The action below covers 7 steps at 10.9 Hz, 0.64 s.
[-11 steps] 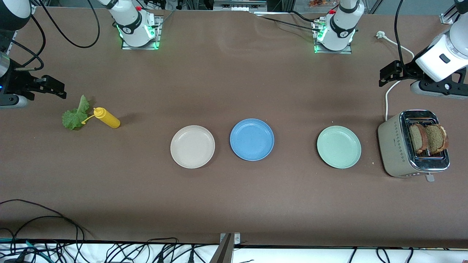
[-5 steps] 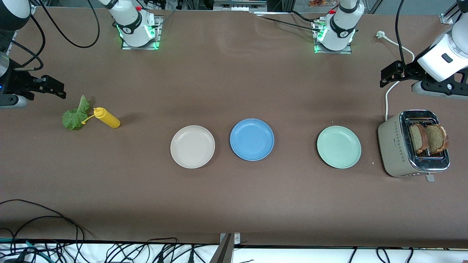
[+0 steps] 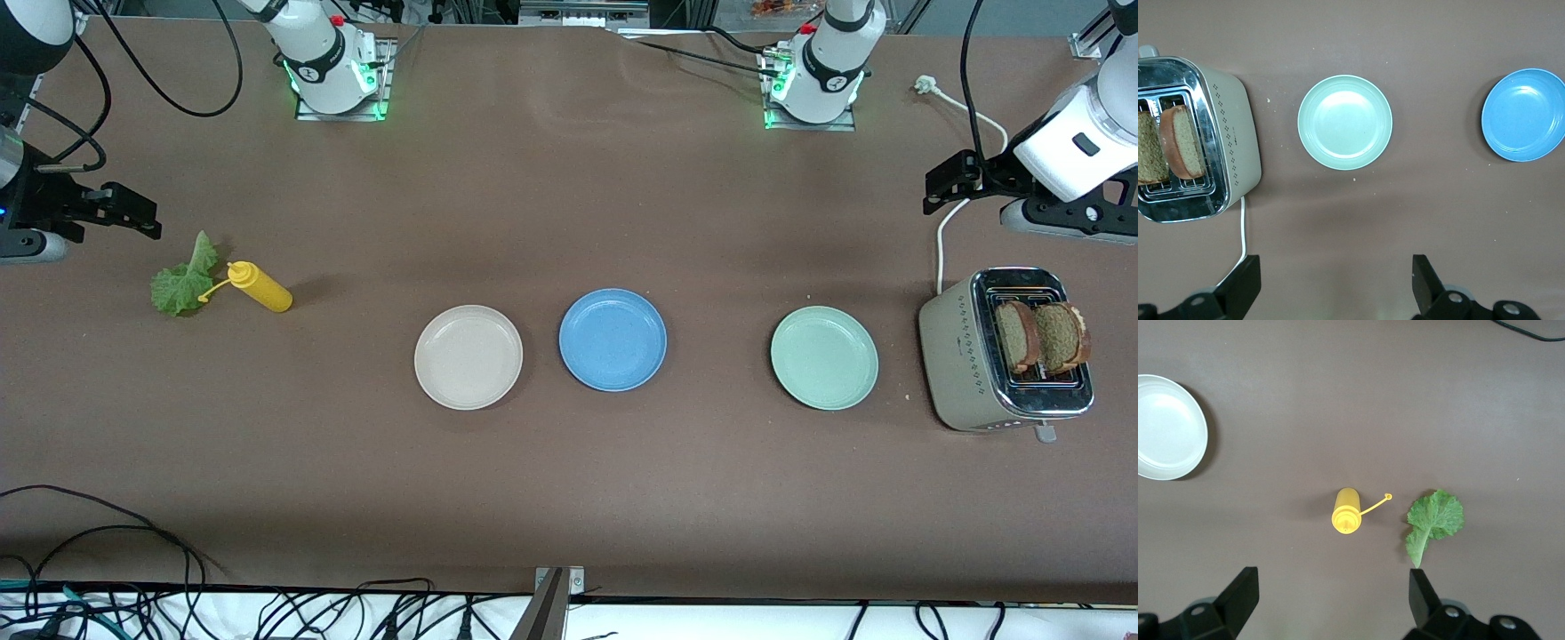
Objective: Make sandwich in blue plate with both arms
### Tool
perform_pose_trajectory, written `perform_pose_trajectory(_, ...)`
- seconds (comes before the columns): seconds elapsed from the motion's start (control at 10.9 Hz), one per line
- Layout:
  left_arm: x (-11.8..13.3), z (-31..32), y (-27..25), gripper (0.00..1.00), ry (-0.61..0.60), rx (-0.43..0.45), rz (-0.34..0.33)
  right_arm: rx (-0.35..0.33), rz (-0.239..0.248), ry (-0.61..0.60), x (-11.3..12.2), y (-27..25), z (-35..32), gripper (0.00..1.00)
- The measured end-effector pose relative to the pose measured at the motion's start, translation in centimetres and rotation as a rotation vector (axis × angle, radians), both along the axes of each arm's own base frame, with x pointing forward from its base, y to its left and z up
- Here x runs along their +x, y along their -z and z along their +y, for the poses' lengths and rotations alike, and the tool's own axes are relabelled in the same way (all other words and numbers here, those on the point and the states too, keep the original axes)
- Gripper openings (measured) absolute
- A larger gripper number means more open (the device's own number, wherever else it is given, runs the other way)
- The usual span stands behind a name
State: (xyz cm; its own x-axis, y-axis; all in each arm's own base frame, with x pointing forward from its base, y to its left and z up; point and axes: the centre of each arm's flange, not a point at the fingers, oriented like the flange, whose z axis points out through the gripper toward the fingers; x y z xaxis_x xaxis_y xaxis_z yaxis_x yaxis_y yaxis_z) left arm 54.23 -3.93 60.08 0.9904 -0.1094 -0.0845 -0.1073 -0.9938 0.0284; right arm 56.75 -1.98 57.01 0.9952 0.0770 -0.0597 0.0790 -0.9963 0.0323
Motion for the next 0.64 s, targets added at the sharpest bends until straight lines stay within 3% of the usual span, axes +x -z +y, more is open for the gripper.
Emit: perform_pose_trajectory(0.64,0.01,0.0,0.01,1.0,0.0,0.0,0.0,0.0,0.001,0.006,-0.01,0.01,-0.01,1.0)
